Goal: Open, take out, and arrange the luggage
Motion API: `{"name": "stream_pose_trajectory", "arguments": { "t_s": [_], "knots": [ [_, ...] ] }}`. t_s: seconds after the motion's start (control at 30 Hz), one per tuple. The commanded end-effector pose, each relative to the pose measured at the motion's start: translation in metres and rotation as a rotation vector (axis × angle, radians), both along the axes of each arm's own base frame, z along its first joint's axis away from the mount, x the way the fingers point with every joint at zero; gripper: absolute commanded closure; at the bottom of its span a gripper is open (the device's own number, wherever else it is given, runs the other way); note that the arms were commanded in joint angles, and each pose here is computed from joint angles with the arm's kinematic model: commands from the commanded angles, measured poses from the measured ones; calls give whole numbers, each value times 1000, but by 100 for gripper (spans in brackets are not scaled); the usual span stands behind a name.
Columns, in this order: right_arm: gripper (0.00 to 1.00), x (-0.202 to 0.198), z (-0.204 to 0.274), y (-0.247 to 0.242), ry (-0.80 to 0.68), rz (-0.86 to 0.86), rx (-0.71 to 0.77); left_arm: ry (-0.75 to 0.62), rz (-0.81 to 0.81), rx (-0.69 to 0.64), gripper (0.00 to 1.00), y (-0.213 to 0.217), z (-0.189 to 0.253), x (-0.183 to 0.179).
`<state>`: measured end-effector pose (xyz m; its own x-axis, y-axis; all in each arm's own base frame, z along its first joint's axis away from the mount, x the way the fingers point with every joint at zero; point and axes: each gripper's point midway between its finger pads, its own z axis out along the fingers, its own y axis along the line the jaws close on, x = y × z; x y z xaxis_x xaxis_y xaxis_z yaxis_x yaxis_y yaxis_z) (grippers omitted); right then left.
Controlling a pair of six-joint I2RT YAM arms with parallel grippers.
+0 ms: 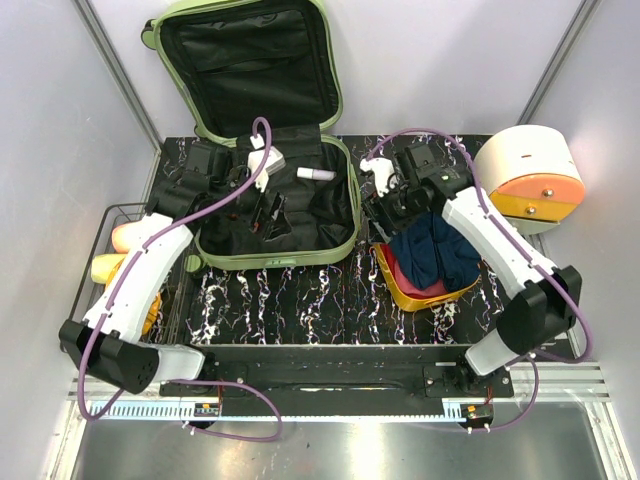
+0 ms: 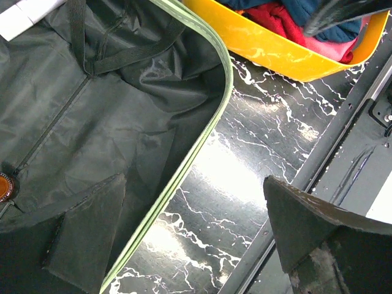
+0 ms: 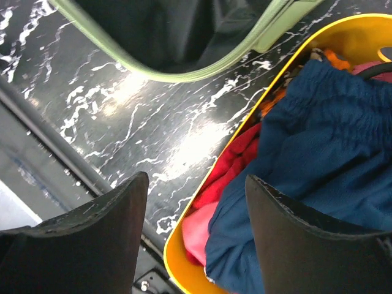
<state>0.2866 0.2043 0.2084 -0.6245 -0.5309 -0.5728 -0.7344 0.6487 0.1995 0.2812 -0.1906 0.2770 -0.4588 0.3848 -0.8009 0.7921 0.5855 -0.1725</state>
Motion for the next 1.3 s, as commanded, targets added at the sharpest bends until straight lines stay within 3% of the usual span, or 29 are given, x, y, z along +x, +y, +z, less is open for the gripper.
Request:
{"name": "stream_pose_trajectory", "arguments": {
  "t_s": [0.0,0.1,0.23,0.4,0.5,0.67,0.8,1.0,1.27],
  "knots": [
    [28,42,-23,8,-100,-122,-40,-65,12,10,1,9,7,-4],
    [34,45,-53,14,-52,-124,-72,-68,19,20,1,11,5,-4],
    [48,40,-80,15,-1,-95,-107,-71,20,23,1,12,5,-4],
    [75,10,-96,-10,45,6,-209,-75,23,31,1,13,4,-5],
    [100,-18,-93,-32,38,85,-253,-81,24,32,1,14,4,-6],
    [100,-60,-78,-74,11,234,-308,-85,23,30,1,15,5,-6],
    [100,-108,-90,-136,77,328,-403,-77,17,18,1,11,7,-4],
    [100,-155,-87,-176,215,304,-408,-74,9,3,1,7,12,-1],
    [100,-176,-88,-192,267,244,-462,-85,11,-6,1,5,19,2]
  ]
}}
